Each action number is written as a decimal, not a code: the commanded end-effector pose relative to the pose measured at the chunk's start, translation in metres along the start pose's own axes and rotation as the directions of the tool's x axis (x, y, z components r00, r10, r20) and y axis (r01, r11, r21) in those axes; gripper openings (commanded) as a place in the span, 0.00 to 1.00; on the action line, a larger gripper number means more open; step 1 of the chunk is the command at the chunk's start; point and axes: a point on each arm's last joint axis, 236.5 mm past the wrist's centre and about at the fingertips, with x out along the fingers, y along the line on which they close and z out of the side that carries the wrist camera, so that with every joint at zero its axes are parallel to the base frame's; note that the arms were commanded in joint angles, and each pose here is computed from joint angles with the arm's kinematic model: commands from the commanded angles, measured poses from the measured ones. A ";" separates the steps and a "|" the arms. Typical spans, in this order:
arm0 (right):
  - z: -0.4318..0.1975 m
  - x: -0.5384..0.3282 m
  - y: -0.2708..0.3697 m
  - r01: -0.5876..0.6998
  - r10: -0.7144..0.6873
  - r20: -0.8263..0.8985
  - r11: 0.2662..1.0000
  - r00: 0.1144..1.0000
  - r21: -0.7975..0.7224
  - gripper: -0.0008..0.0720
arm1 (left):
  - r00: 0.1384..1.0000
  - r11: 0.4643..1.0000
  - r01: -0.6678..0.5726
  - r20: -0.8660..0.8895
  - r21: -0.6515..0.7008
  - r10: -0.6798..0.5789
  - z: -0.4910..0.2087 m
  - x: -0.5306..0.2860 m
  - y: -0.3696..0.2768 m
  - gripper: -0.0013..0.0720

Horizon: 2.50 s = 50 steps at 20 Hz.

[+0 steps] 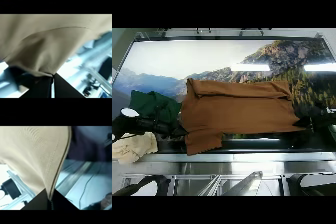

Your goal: Fold the shirts.

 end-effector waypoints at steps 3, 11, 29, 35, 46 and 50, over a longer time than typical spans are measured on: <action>0.002 -0.025 0.022 0.009 -0.009 0.091 1.000 0.996 0.001 0.04 | 0.962 0.967 0.033 0.254 0.253 -0.100 0.031 -0.058 -0.078 0.06; 0.106 -0.008 0.100 -0.082 0.162 0.424 0.976 0.891 -0.201 0.04 | 0.963 0.947 0.006 0.255 0.322 -0.093 0.138 -0.073 -0.091 0.06; 0.195 0.015 0.077 0.009 0.132 0.494 0.962 0.859 -0.273 0.45 | 0.986 0.931 -0.009 0.158 0.366 -0.052 0.308 -0.011 -0.050 0.42; 0.187 -0.035 0.036 0.233 -0.128 0.435 0.952 0.891 -0.198 0.86 | 0.941 0.933 -0.075 0.335 0.353 -0.051 0.330 -0.059 -0.063 0.42; 0.171 0.057 0.043 0.084 -0.067 0.131 0.987 0.989 -0.134 0.60 | 0.975 0.894 -0.006 0.202 0.448 -0.095 0.280 -0.064 -0.120 0.17; 0.172 0.056 0.062 0.052 -0.035 0.094 0.982 0.995 -0.180 0.04 | 0.991 0.858 0.044 0.089 0.512 -0.104 0.253 -0.023 -0.156 0.02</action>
